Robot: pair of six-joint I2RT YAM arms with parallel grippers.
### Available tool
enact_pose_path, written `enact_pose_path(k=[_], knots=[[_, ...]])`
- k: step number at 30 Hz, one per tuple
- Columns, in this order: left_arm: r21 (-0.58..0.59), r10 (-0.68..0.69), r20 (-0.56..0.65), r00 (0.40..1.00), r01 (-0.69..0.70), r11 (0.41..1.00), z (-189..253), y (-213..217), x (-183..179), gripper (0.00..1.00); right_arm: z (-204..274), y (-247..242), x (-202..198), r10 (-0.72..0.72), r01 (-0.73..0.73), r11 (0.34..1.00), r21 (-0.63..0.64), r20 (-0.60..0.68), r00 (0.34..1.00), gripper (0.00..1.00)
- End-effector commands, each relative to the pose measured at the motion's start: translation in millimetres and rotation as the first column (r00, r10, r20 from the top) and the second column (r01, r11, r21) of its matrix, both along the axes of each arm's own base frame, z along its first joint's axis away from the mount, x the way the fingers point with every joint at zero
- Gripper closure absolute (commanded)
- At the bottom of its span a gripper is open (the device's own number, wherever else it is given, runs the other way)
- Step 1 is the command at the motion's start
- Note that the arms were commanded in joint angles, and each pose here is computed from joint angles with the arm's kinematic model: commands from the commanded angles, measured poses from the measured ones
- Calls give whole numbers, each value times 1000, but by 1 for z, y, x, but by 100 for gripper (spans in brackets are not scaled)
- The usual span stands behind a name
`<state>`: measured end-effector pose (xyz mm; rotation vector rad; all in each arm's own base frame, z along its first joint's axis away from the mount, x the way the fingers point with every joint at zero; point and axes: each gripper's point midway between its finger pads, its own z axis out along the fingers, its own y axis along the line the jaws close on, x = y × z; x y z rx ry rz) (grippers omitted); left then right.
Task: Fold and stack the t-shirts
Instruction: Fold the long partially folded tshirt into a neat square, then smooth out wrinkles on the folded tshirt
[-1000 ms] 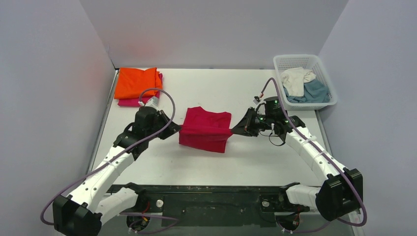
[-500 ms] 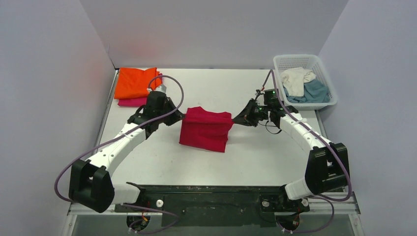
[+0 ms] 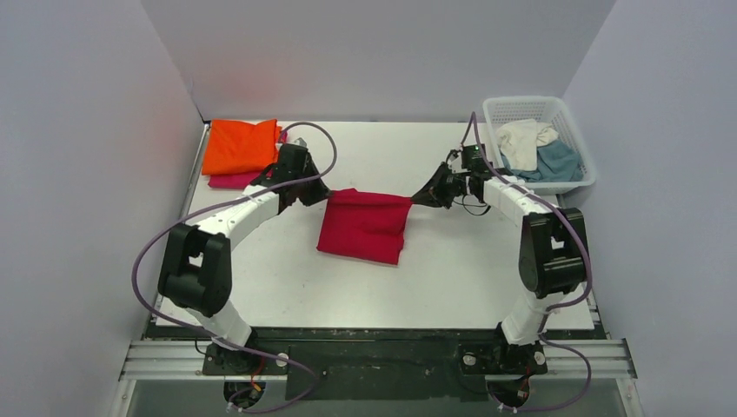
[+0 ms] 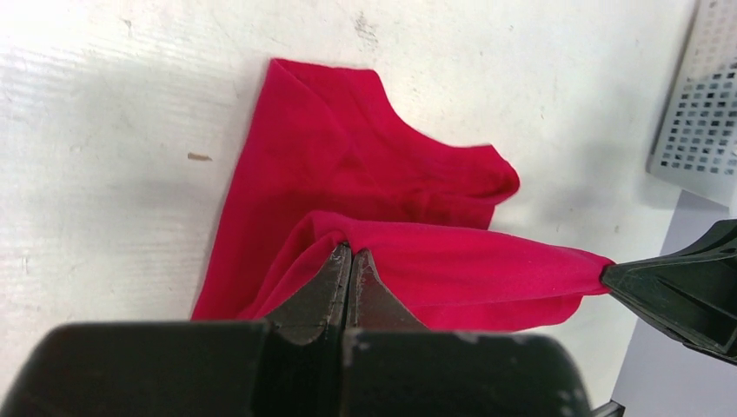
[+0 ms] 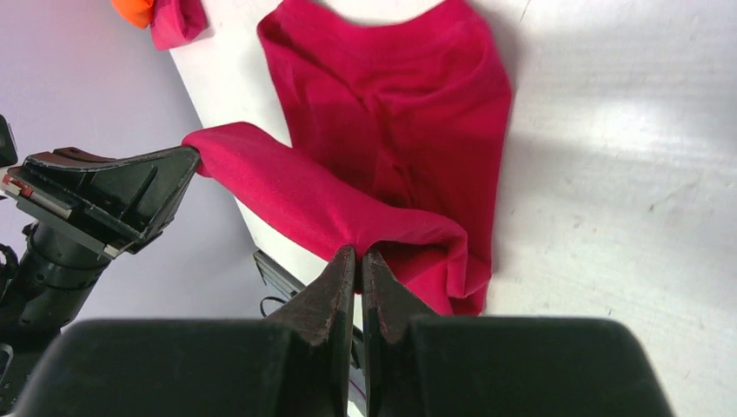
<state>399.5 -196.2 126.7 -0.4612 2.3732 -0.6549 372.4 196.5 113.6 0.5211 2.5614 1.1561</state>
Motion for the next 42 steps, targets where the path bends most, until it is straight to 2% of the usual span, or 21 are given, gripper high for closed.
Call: enact_pose_path(k=[1, 5, 17, 19, 20, 21, 22, 23, 24, 25, 26, 28, 32, 34, 36, 42], knots=[[41, 54, 86, 995, -57, 998, 7, 13, 43, 100, -11, -15, 27, -34, 34, 998, -50, 7, 999, 100], [56, 53, 44, 998, -55, 997, -13, 10, 56, 100, -26, -20, 43, -48, 48, 996, -74, -9, 999, 100], [83, 72, -14, 997, -70, 994, -44, 17, 73, 100, -52, -18, 72, 39, -44, 993, -111, -39, 998, 100], [82, 74, -12, 997, -73, 994, -44, 18, 75, 100, -54, -18, 76, 46, -51, 992, -113, -40, 998, 94], [79, 74, -13, 997, -73, 994, -43, 18, 76, 96, -53, -18, 78, 48, -53, 992, -116, -43, 998, 82], [73, 74, -3, 997, -74, 995, -37, 17, 78, 89, -53, -19, 76, 54, -61, 991, -123, -53, 997, 76], [71, 72, 7, 997, -72, 995, -32, 17, 80, 66, -47, -20, 80, 54, -59, 989, -133, -39, 998, 66], [66, 71, 21, 997, -72, 995, -24, 17, 81, 52, -46, -22, 78, 61, -67, 987, -147, -45, 997, 61], [62, 67, 42, 997, -70, 996, -13, 16, 83, 27, -36, -24, 80, 57, -60, 984, -166, -22, 998, 51], [58, 60, 53, 997, -63, 996, -7, 15, 83, 22, -33, -27, 77, 58, -61, 981, -183, -20, 998, 45], [51, 52, 75, 996, -56, 997, 4, 14, 83, 18, -22, -30, 76, 48, -46, 977, -209, 5, 999, 33], [32, 35, 104, 994, -39, 999, 21, 11, 79, 17, -10, -30, 67, 55, -47, 972, -230, 28, 998, 22], [-20, -44, 127, 991, 47, 999, 31, -7, 68, 15, 5, -7, 36, 109, -94, 969, -227, 58, 992, 12], [-76, -106, 125, 986, 116, 990, 31, -23, 62, 15, 9, 17, 25, 118, -101, 976, -193, 75, 990, 11], [-142, -185, 118, 976, 201, 969, 30, -44, 53, 14, 19, 53, 27, 125, -110, 988, -106, 151, 981, 11], [-176, -258, 64, 964, 266, 948, 6, -66, 49, 12, 19, 97, 40, 68, -71, 997, 9, 197, 978, 11]])
